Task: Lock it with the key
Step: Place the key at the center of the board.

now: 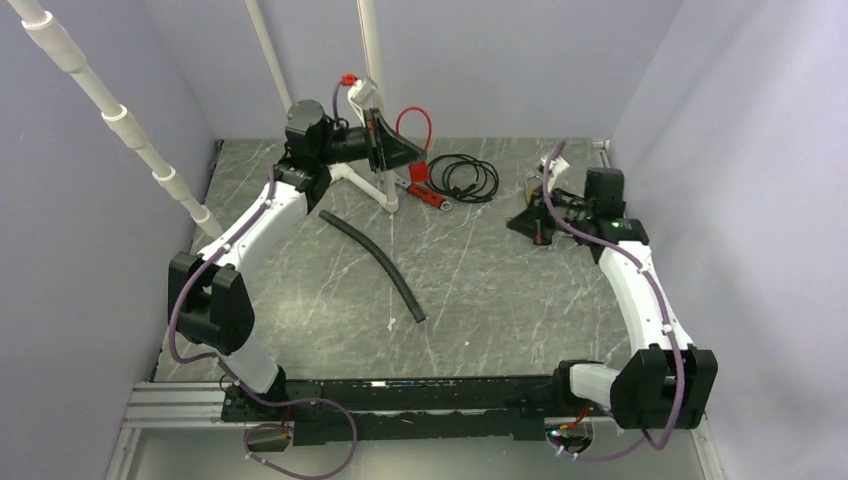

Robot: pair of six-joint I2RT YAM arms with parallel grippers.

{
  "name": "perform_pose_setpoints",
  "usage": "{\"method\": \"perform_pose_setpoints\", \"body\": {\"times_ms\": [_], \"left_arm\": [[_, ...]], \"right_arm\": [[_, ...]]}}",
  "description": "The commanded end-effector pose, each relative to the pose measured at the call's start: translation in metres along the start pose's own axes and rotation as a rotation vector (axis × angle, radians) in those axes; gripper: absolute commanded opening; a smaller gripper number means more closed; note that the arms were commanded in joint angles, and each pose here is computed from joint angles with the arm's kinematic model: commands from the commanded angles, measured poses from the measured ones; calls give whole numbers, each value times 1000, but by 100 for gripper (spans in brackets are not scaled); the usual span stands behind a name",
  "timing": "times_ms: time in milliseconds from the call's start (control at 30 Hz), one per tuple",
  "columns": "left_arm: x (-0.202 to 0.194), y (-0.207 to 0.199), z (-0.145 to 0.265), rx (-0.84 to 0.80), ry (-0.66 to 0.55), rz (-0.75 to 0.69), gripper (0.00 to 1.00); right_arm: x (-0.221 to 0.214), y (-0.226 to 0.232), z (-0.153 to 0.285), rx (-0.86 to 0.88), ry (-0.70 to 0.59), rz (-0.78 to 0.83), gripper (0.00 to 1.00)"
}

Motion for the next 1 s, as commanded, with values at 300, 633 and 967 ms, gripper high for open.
{"method": "perform_pose_setpoints", "body": {"times_ms": [300, 633, 967], "left_arm": [[-71, -12, -11, 42, 187, -68, 0], [-100, -2, -13, 53, 234, 7, 0], [-121, 2, -13, 56, 248, 84, 0]], "right_arm": [[-126, -71, 119, -314, 419, -141, 0], [-196, -109, 132, -437, 577, -266, 0], [-232, -124, 138, -494, 702, -312, 16]]}}
Point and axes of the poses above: each gripper's point midway between its finger pads, its own z axis back along the fingers, its own y axis along the line the jaws close on, x = y × z, the point moved 3 cm from there along z, back along the fingers, and after that the axes turned 6 degrees about z, right-handed, at the moved point
